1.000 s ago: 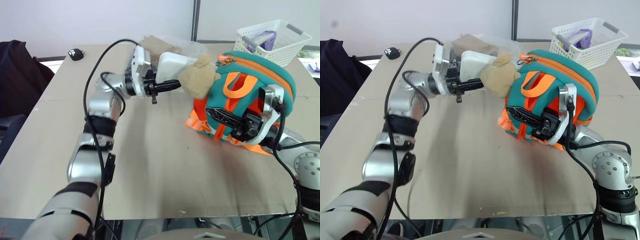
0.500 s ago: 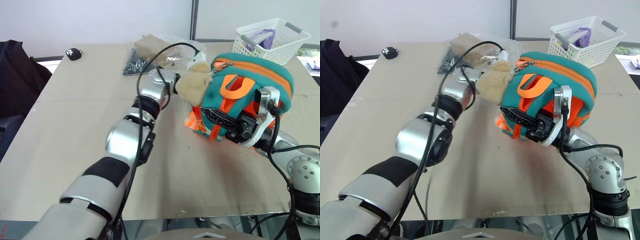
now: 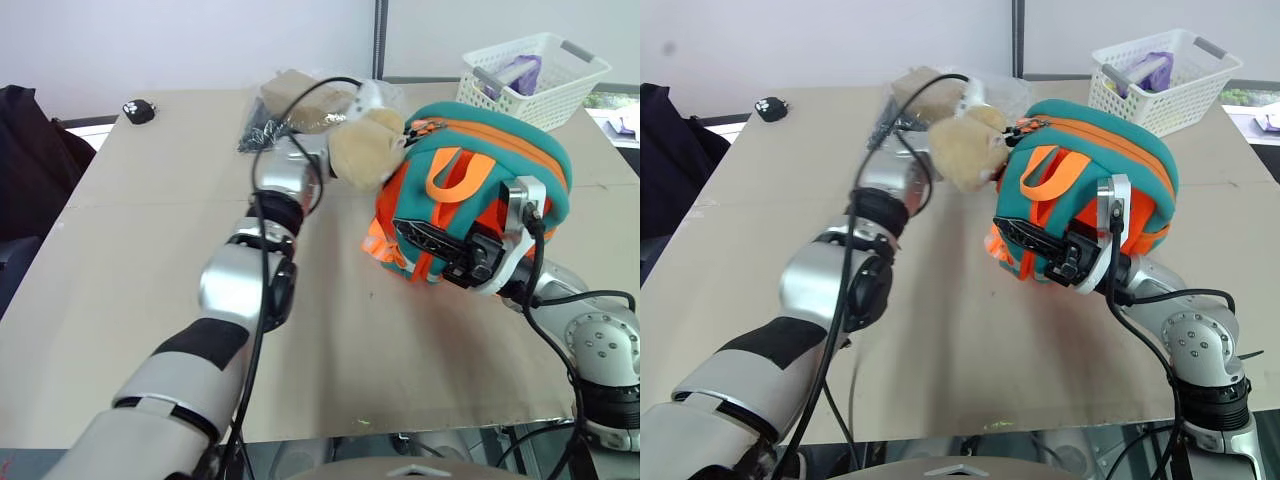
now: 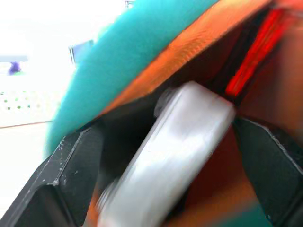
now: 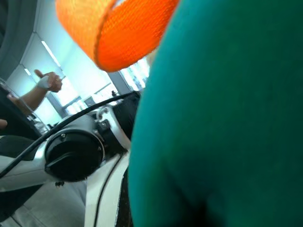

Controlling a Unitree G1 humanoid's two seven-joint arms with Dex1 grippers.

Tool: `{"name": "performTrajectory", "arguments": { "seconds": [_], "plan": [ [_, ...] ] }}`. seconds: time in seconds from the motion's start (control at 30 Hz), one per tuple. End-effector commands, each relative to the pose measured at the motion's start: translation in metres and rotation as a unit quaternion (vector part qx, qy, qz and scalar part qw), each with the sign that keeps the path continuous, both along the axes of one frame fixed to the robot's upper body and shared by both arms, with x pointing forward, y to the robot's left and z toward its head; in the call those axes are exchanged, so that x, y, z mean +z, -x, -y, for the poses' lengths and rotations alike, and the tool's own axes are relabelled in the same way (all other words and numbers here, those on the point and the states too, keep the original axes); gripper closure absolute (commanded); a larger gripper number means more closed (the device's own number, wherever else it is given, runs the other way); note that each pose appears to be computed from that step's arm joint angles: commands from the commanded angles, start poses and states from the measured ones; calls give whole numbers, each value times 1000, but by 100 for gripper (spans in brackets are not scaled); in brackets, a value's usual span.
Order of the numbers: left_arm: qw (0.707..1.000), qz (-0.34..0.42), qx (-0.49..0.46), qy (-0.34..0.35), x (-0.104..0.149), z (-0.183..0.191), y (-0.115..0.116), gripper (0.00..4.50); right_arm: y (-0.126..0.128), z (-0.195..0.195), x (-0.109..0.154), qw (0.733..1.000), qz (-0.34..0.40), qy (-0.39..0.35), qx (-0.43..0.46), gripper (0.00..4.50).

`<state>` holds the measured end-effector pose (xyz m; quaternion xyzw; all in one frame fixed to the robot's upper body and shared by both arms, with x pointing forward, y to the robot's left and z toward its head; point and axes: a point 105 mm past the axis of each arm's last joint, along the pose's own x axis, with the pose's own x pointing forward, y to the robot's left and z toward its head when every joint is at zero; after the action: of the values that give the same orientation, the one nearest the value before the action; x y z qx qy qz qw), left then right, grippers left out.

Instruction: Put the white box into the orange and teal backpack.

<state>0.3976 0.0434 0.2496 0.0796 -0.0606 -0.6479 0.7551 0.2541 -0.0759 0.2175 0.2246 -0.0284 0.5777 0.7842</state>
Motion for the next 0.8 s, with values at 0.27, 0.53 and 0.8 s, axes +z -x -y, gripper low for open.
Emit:
{"name": "performTrajectory", "arguments": {
  "seconds": [0.27,0.53,0.8],
  "plan": [
    [999,2,40,35,22,-58,32,15,-6,-4,12,999,32,-7,25,450],
    [998,-19,-47,48,9,-30,64,15,-7,-6,12,999,30,-8,31,450],
    [990,-14,-83,116,33,-21,64,15,-5,-7,8,999,28,-10,19,450]
  ]
}}
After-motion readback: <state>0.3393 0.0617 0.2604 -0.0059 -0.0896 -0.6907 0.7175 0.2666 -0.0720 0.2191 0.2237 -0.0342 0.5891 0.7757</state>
